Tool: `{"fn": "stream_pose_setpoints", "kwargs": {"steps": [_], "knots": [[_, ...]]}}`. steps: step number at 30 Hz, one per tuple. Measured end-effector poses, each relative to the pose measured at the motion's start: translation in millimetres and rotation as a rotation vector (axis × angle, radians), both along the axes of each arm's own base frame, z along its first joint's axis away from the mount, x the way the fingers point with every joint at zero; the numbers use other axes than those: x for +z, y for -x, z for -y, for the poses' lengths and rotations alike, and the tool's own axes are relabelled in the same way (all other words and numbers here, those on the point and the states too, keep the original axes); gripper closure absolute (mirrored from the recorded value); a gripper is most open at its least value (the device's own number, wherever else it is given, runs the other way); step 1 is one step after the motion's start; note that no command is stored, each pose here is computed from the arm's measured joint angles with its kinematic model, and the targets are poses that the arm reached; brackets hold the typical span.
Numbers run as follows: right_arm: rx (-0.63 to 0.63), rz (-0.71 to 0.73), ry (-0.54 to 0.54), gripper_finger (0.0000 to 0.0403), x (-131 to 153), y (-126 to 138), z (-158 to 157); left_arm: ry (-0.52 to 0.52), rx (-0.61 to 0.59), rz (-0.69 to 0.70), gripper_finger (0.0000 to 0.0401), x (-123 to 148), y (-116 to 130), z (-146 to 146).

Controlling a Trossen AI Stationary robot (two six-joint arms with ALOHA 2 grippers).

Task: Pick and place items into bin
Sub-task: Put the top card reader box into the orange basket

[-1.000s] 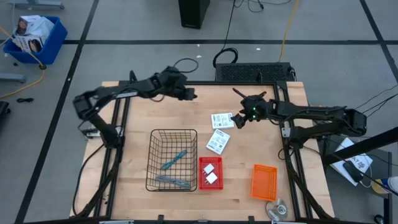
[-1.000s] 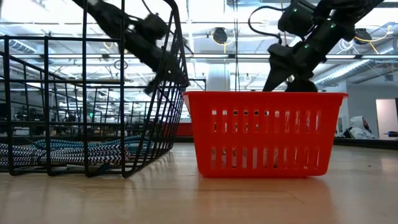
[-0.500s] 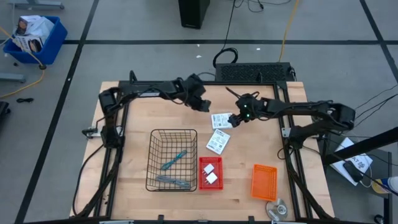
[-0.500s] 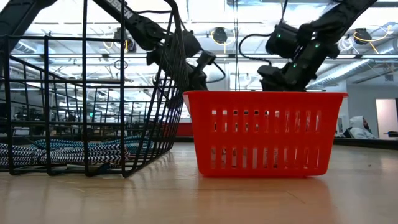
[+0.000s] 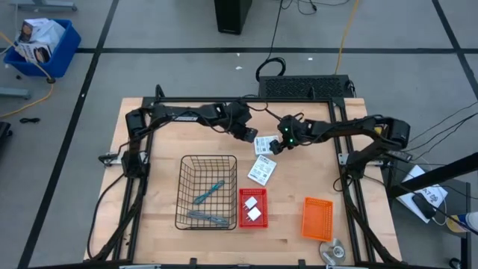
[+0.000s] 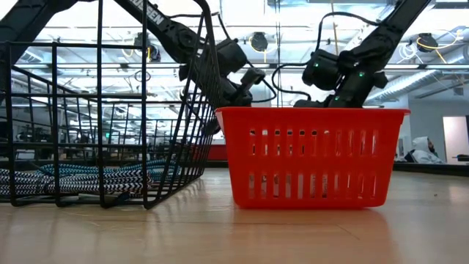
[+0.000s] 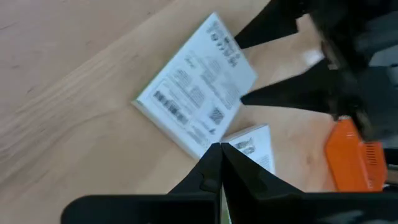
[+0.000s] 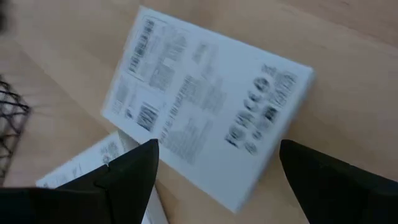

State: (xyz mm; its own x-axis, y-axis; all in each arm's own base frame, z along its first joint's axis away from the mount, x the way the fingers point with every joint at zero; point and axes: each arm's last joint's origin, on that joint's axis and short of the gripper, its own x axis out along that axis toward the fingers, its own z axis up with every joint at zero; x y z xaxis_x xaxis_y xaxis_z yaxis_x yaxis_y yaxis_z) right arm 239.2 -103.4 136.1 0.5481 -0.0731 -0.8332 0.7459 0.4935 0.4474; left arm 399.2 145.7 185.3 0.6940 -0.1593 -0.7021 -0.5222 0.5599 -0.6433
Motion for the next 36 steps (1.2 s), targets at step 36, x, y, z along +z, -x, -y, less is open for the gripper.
{"fn": "stream_pose_setpoints", "kwargs": {"steps": [36], "knots": [[0.024,0.1,-0.048,0.0078,-5,1,7,0.043,0.011,-0.197,0.0393,-60,-3,0]]}}
